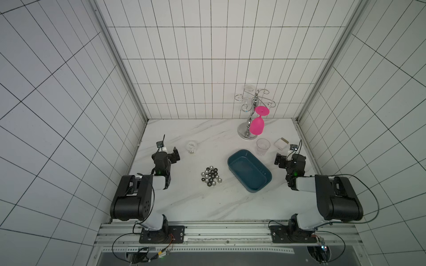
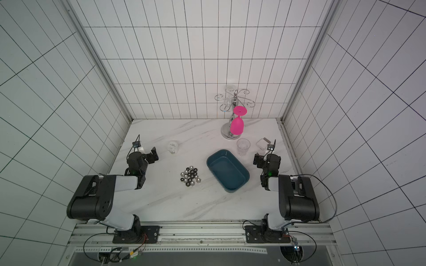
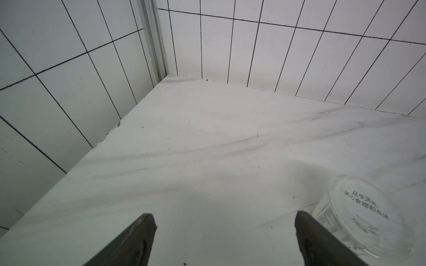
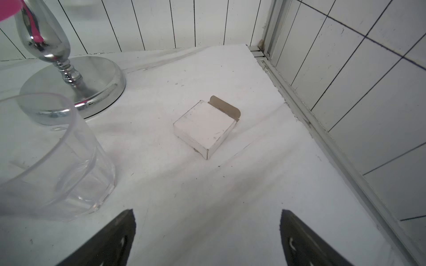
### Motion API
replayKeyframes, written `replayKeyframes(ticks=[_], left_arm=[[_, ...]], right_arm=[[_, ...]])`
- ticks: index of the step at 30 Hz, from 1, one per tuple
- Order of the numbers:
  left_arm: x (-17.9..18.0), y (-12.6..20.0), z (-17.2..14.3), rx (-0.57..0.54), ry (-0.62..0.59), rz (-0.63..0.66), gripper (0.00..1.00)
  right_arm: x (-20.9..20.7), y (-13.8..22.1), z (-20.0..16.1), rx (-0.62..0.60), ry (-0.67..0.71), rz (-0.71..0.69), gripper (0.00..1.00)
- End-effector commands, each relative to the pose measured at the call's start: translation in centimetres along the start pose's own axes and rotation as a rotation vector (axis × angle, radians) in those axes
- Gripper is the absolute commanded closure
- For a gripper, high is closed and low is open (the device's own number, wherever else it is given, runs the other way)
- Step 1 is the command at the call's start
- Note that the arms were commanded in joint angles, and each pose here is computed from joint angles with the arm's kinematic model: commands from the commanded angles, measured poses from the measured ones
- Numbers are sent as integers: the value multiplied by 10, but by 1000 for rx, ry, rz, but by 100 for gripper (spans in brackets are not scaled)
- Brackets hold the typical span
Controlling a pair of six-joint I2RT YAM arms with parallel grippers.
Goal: Put the nuts on the desktop into the storage box
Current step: Pick up the nut from the center of the board.
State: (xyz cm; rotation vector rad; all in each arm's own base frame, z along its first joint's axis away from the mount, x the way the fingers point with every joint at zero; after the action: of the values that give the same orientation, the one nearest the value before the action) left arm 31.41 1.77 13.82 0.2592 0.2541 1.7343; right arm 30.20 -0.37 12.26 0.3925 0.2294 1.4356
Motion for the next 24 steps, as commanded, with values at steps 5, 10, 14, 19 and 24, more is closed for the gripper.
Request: replayKeyframes(ticks=[5, 10, 14, 19, 24], left_arm=[[-2, -3, 6, -27, -4, -9, 2], [-2, -4, 6, -26, -3, -8, 2], [-2, -3, 6, -26, -1, -7, 2], [-4, -3, 47, 55, -15, -14, 2], [-8, 19, 96, -15, -3, -55, 2]], right_arm=[[-1, -3, 10, -30, -9, 5, 1], [-6, -7, 12, -7, -38, 40, 1], [-8, -6, 13, -19, -40, 44, 1], [-3, -7, 59, 92, -39, -12, 1], [37, 8, 112, 86, 66, 3, 1]])
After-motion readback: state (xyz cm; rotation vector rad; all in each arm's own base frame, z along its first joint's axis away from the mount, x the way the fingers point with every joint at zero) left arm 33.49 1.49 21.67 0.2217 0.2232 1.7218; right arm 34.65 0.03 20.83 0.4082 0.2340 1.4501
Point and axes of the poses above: each gripper's point midway between its finger pads, its own y axis back along the fingers, its own x axis along the line the jaws close on, z = x × y, the point moved 10 cm from there along y, back along the fingers, and after that the axes turned 7 degrees about -y, right-handed, at the moved point
